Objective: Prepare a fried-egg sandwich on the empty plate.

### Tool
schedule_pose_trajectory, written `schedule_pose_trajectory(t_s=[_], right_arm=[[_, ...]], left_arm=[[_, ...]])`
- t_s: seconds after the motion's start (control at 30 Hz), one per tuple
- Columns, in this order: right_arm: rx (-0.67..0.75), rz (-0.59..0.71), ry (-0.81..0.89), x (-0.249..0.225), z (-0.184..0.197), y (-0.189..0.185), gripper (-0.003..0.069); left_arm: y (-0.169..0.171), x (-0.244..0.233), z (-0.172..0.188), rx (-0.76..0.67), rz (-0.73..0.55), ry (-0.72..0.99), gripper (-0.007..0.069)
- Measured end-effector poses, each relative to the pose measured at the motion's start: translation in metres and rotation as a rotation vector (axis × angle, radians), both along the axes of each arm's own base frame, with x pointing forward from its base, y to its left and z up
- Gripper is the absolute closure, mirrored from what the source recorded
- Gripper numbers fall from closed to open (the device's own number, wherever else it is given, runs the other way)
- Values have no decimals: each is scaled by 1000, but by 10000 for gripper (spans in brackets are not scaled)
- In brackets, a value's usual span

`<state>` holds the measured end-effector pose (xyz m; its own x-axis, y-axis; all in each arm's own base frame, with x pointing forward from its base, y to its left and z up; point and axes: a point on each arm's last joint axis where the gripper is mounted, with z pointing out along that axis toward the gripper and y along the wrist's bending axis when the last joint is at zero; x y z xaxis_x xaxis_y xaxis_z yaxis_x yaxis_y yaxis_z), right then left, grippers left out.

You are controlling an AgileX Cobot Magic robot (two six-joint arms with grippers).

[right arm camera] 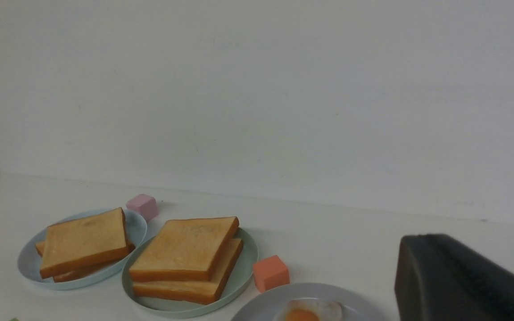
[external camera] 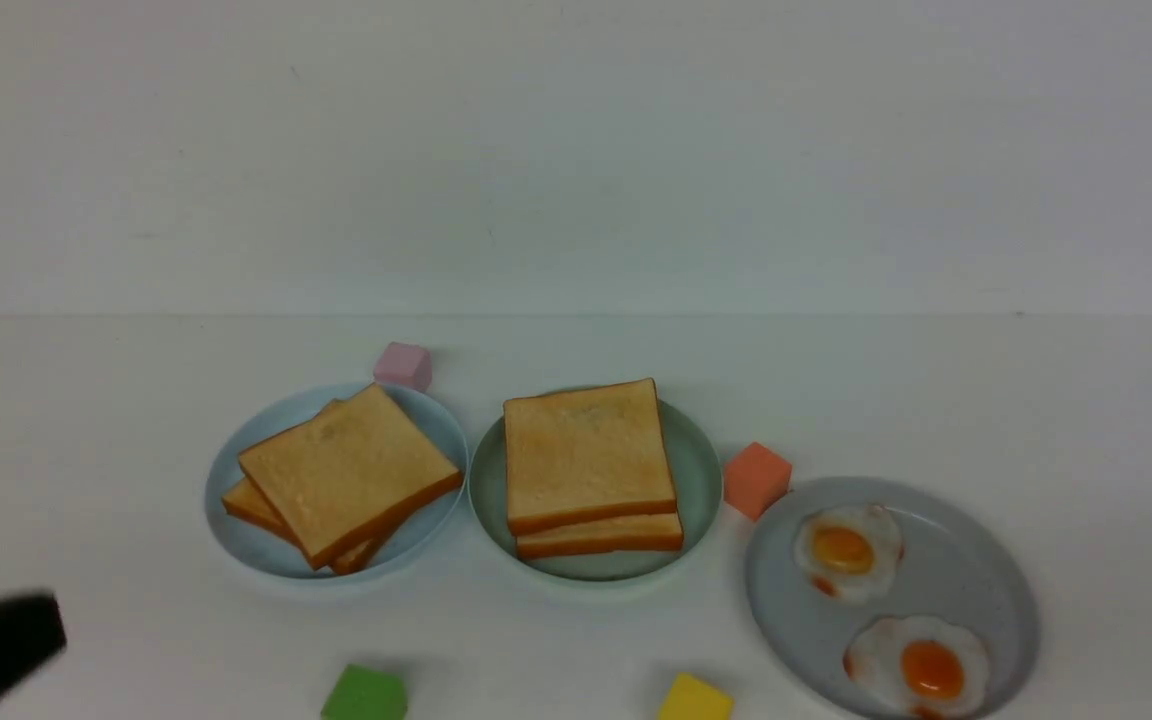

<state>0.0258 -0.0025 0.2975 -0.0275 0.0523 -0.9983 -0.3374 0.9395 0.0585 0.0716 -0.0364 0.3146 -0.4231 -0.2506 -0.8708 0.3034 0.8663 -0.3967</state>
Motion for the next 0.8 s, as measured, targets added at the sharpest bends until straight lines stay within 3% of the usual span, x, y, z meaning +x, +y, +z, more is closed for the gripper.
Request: schedule_pose_trajectory(t_s=[0.2, 0.33, 0.43, 0.6, 0.8], right_arm=[[1, 1, -2, 0, 0, 0, 656], [1, 1, -2, 0, 0, 0, 655], [1, 1, -2, 0, 0, 0, 653], [1, 1, -2, 0, 0, 0, 651], [0, 1, -6, 0, 0, 0, 651]], left_arm=[[14, -3, -24, -52, 140, -299, 629], [25, -12, -51, 54, 252, -348, 626], [30, -17, -84, 153, 313, -311, 623], [32, -17, -130, 265, 306, -178, 620], [34, -20, -147, 309, 291, -29, 614]])
